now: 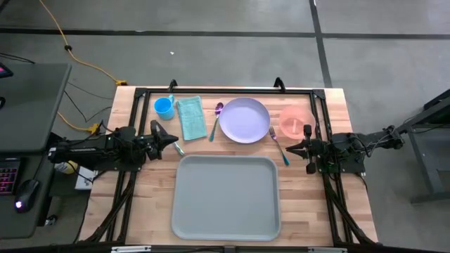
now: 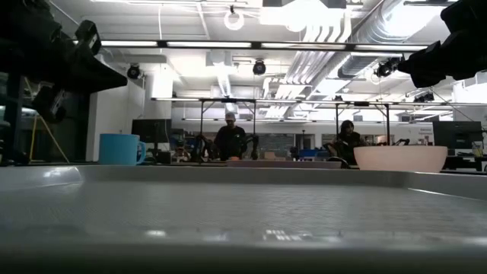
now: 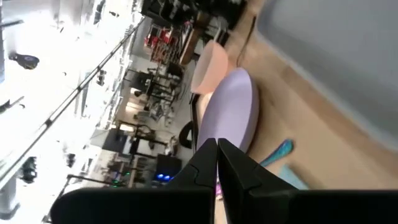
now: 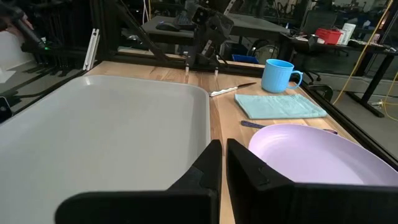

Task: Set up tray
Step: Put the blue mug on the top right of the gray tray

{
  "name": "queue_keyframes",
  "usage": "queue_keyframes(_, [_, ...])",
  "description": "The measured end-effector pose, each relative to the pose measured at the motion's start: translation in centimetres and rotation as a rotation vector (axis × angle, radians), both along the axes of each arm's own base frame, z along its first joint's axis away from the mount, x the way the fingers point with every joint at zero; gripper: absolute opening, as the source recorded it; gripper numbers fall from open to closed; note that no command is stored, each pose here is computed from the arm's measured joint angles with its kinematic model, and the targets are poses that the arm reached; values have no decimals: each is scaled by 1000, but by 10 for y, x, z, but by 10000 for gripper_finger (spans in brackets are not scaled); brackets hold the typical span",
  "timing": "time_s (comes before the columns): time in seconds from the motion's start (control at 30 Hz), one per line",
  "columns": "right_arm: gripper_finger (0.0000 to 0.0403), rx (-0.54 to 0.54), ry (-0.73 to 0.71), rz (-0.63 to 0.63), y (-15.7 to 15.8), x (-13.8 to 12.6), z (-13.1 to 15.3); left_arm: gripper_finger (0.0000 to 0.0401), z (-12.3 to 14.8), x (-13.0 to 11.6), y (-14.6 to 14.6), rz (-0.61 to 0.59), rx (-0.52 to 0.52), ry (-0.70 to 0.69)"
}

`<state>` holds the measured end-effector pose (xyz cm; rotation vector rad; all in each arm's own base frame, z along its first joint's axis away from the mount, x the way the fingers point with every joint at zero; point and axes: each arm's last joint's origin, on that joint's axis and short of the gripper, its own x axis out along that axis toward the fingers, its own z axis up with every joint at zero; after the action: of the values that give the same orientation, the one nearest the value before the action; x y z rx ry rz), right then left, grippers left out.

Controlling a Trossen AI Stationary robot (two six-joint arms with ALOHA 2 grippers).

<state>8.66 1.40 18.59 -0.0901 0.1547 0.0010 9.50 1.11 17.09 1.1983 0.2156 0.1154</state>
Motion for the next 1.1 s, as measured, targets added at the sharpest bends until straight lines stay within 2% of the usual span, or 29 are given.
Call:
queue_keyframes(0.2, [0,0,0,0,0,0,0,44,1,0,0,-1,-3,-10])
queue_keyframes(0.27, [0,0,0,0,0,0,0,44,1,0,-1,-13,-56,-17])
queue_keyframes(0.4, [0,0,0,0,0,0,0,44,0,0,-2,-33,-269,-46])
queue_keyframes(0.57, [0,0,-1,0,0,0,0,44,0,0,-2,6,-652,-113])
queue_keyframes(0.67, [0,0,0,0,0,0,0,44,0,0,-3,12,-930,-148])
queue_keyframes(0.77, [0,1,-1,0,0,0,0,44,1,0,-3,28,-1093,-179])
queue_keyframes(0.87, [0,0,0,0,0,0,0,44,1,0,-3,36,-1160,-194])
queue_keyframes(1.1, [0,0,0,0,0,0,0,44,1,0,-2,45,-1170,-197])
